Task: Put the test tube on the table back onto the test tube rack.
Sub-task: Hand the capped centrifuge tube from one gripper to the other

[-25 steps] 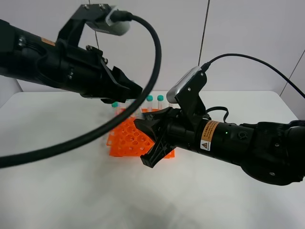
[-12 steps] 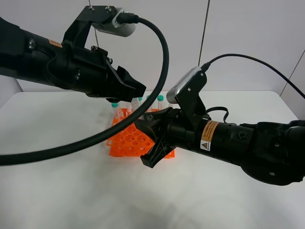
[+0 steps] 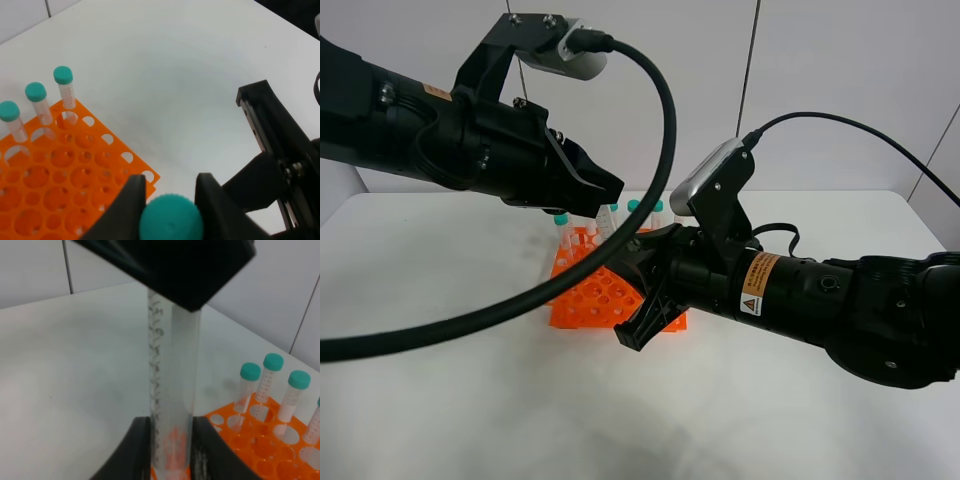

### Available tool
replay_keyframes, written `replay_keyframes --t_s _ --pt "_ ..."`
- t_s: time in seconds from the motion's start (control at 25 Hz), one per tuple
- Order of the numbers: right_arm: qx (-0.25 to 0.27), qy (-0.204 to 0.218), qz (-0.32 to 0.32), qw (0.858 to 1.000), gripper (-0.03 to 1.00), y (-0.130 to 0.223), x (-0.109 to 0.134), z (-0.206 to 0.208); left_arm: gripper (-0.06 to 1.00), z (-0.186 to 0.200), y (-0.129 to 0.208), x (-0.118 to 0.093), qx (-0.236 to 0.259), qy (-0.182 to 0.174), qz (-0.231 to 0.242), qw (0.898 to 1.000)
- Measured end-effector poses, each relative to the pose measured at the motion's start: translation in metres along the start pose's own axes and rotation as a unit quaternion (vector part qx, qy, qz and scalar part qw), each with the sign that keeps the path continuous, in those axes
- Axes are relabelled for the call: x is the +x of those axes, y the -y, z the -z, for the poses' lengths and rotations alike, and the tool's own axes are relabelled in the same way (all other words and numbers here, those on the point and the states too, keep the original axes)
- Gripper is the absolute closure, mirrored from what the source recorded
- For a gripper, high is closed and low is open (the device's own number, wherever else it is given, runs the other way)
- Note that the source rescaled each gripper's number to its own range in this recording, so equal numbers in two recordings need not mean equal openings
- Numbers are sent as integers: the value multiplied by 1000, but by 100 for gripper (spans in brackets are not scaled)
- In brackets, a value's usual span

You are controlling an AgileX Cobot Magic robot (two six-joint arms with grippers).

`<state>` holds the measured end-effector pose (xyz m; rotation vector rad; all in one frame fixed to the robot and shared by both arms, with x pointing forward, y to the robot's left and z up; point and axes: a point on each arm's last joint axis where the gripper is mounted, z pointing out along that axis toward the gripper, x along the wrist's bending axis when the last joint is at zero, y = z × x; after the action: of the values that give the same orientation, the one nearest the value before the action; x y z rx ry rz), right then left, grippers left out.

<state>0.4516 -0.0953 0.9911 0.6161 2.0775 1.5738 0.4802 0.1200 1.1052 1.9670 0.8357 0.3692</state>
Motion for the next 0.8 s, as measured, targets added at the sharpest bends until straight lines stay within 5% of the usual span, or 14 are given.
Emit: replay_keyframes --t_s 0.68,0.8 --pt "-5 -25 -14 1000 94 -1 4 0 93 0 -1 0 -3 0 1 1000" --pt "-6 -34 -9 999 79 -1 6 1 93 0 -1 0 -6 1 8 1000"
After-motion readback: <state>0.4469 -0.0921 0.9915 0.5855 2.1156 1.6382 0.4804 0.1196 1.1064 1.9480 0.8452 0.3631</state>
